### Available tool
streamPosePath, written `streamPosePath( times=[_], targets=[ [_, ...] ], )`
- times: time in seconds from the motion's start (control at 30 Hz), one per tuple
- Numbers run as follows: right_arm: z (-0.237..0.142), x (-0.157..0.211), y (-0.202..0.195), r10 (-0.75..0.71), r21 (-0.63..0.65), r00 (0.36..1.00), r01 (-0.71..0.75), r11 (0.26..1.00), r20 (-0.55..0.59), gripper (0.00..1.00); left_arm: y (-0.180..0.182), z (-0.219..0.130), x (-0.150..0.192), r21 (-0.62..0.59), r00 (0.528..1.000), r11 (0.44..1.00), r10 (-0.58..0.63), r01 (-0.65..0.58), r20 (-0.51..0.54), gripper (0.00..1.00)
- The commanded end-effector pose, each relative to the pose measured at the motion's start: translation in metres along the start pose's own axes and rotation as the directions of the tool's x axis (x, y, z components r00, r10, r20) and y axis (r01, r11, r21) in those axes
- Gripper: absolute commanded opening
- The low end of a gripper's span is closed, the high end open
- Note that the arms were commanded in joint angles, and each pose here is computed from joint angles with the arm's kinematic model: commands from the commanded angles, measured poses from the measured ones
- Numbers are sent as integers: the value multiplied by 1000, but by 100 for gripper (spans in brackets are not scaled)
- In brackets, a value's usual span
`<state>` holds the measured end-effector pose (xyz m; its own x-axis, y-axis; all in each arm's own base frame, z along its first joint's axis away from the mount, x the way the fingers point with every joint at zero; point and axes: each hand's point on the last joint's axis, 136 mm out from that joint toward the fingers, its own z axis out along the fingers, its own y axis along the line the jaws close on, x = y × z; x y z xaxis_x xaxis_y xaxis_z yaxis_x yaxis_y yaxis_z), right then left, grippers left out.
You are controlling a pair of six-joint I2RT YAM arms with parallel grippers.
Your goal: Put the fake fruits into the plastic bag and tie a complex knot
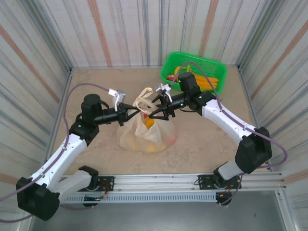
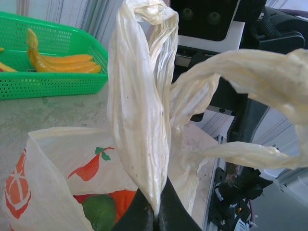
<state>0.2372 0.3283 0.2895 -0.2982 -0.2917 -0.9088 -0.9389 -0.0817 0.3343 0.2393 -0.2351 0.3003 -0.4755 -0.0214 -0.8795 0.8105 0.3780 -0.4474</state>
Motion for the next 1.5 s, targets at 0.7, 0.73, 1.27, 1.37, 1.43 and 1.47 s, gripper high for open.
streamPosePath(
  times=[0.7, 0.73, 1.27, 1.37, 1.43, 1.47],
  targets=[
    [7, -14, -6, -336, 444, 939, 335, 831, -79, 0, -30, 11, 5, 119, 998, 993, 22, -16, -52, 10],
    [7, -14, -8, -334, 455, 939, 335, 825, -85, 0, -31, 12, 5, 124, 998, 992, 23, -16, -52, 9],
    [10, -10, -16, -339, 498, 933, 354, 791, -124, 0, -39, 7, -4, 134, 1000, 991, 26, -24, -14, 36],
    [18, -8, -13, -348, 489, 928, 368, 791, -135, 0, -36, 9, -9, 117, 1000, 993, -4, 3, 3, 46],
    [23, -8, -12, -356, 487, 924, 376, 788, -137, 0, -34, 12, -9, 115, 1000, 993, -23, 22, 9, 52],
    [25, -8, -11, -360, 489, 923, 379, 786, -138, 0, -33, 14, -8, 113, 999, 993, -30, 28, 12, 54]
  ],
)
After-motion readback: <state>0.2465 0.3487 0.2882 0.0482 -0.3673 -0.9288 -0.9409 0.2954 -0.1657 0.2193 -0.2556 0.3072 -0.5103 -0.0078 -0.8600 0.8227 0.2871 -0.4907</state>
